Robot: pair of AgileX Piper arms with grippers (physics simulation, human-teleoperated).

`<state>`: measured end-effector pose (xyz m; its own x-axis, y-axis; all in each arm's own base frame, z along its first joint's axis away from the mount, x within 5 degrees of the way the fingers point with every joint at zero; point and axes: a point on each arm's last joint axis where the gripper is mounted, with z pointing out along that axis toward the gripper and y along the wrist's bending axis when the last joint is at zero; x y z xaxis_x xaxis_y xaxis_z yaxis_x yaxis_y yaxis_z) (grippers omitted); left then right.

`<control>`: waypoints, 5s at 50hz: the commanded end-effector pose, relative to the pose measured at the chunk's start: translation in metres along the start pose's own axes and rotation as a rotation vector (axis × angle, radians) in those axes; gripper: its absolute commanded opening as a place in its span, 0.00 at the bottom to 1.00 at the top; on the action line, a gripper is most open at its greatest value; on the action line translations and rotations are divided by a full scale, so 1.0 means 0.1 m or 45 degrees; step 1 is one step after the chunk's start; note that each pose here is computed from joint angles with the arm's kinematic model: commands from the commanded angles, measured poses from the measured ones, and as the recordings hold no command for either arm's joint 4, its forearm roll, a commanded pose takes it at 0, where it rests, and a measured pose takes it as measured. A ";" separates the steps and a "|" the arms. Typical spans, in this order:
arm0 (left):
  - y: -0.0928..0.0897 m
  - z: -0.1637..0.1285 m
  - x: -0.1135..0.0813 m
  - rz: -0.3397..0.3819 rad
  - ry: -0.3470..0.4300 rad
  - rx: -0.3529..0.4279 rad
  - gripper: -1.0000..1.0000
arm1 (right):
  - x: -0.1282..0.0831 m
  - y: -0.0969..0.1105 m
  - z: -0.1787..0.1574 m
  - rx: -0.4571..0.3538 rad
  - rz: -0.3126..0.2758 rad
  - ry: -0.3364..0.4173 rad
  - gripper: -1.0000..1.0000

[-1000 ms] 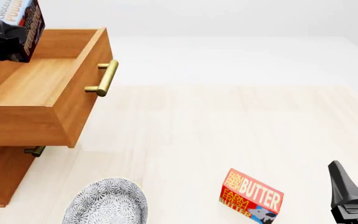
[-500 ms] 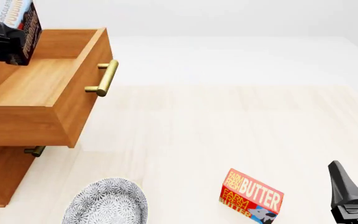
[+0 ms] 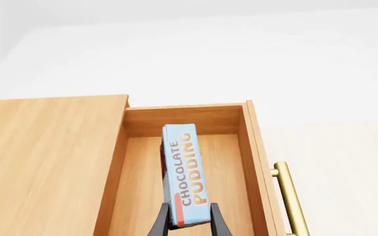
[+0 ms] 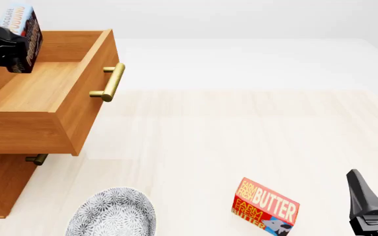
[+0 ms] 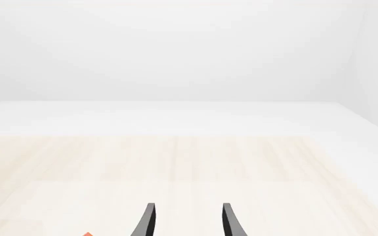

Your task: Put the chocolate pudding in the top drawer of the cabinet and close it.

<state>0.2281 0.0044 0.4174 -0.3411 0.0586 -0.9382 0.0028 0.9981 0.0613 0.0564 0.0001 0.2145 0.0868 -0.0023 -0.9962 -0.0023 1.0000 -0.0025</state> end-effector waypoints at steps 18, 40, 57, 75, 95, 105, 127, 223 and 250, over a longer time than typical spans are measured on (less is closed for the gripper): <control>0.01 0.38 0.07 -0.020 0.057 -0.004 0.00 | 0.00 0.00 0.00 0.000 0.000 0.000 1.00; 0.08 0.55 0.16 -0.036 0.083 -0.034 0.00 | 0.00 0.00 0.00 0.000 0.000 0.000 1.00; 0.15 0.55 0.29 -0.076 0.094 -0.070 0.00 | 0.00 0.00 0.00 0.000 0.000 0.000 1.00; 0.16 0.56 0.37 -0.121 0.084 -0.078 0.00 | 0.00 0.00 0.00 0.000 0.000 0.000 1.00; 0.11 0.61 0.44 -0.130 0.104 -0.057 0.00 | 0.00 0.00 0.00 0.000 0.000 0.000 1.00; 0.06 0.56 0.38 -0.131 0.094 -0.036 1.00 | 0.00 0.00 0.00 0.000 0.000 0.000 1.00; 0.12 0.43 0.27 -0.111 0.075 -0.059 1.00 | 0.00 0.00 0.00 0.000 0.000 0.000 1.00; -1.18 0.33 -0.66 -0.065 0.024 0.494 1.00 | 0.00 0.00 0.00 0.000 0.000 0.000 1.00; -1.78 0.61 -0.41 -0.114 0.168 0.629 1.00 | 0.00 0.00 0.00 0.000 0.000 0.000 1.00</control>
<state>0.2950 -0.1566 0.4403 -0.4314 0.0097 -0.9021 0.3928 0.9022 -0.1781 0.0564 0.0001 0.2145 0.0868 -0.0023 -0.9962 -0.0023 1.0000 -0.0025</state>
